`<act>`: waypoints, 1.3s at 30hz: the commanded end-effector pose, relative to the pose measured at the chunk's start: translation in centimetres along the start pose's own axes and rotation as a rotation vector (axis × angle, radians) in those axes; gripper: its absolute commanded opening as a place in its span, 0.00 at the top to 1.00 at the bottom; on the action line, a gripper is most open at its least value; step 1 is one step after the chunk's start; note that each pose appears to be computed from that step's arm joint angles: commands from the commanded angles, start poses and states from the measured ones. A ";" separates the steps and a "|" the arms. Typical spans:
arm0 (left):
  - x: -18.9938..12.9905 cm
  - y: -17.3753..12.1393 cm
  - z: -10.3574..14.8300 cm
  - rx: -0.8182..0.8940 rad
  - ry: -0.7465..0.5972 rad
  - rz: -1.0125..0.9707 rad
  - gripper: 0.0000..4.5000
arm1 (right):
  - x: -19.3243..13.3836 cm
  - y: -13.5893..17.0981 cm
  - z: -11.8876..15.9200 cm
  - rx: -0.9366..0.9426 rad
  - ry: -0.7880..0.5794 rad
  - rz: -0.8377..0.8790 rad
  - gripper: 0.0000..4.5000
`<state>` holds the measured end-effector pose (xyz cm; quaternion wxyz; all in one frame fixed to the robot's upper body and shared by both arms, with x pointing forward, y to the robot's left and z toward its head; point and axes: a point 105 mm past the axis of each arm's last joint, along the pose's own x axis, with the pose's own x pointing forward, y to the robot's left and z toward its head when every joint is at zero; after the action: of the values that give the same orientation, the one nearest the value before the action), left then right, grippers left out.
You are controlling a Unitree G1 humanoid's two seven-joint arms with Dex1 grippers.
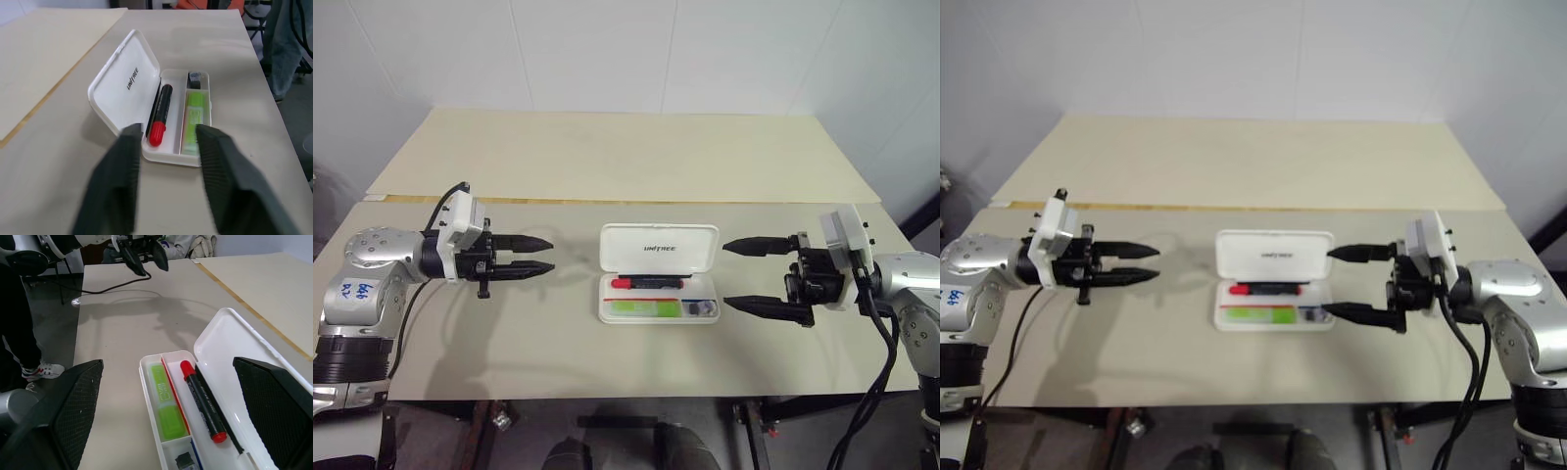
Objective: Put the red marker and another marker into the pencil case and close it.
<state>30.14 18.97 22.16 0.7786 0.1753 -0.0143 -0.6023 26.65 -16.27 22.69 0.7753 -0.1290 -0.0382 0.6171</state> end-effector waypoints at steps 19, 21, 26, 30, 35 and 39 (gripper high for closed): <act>3.0 8.2 -1.1 0.004 0.036 0.393 0.99 | 0.8 -1.4 1.1 -0.063 -0.023 -0.044 0.00; 3.9 8.6 -1.4 0.006 0.043 0.384 0.99 | 0.9 -1.4 1.0 -0.053 -0.022 -0.039 0.00; 6.9 8.8 -1.6 0.018 0.044 0.310 0.99 | 0.5 -2.0 -0.4 -0.028 0.031 -0.043 0.00; 8.6 8.5 -1.3 0.019 0.029 0.240 0.99 | 0.0 -3.5 -0.9 -0.036 0.027 -0.114 0.00; 9.7 8.0 -1.3 0.026 0.017 0.189 0.99 | -0.4 -5.0 -0.3 -0.048 -0.034 -0.247 0.00; 9.9 7.5 -1.3 0.027 0.012 0.164 0.99 | -0.7 -4.9 -0.3 -0.055 -0.058 -0.285 0.00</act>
<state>40.37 11.77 20.14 0.8278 0.1795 -0.0112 -0.5314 31.67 -17.65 22.28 0.8483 -0.1155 -0.0611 0.5131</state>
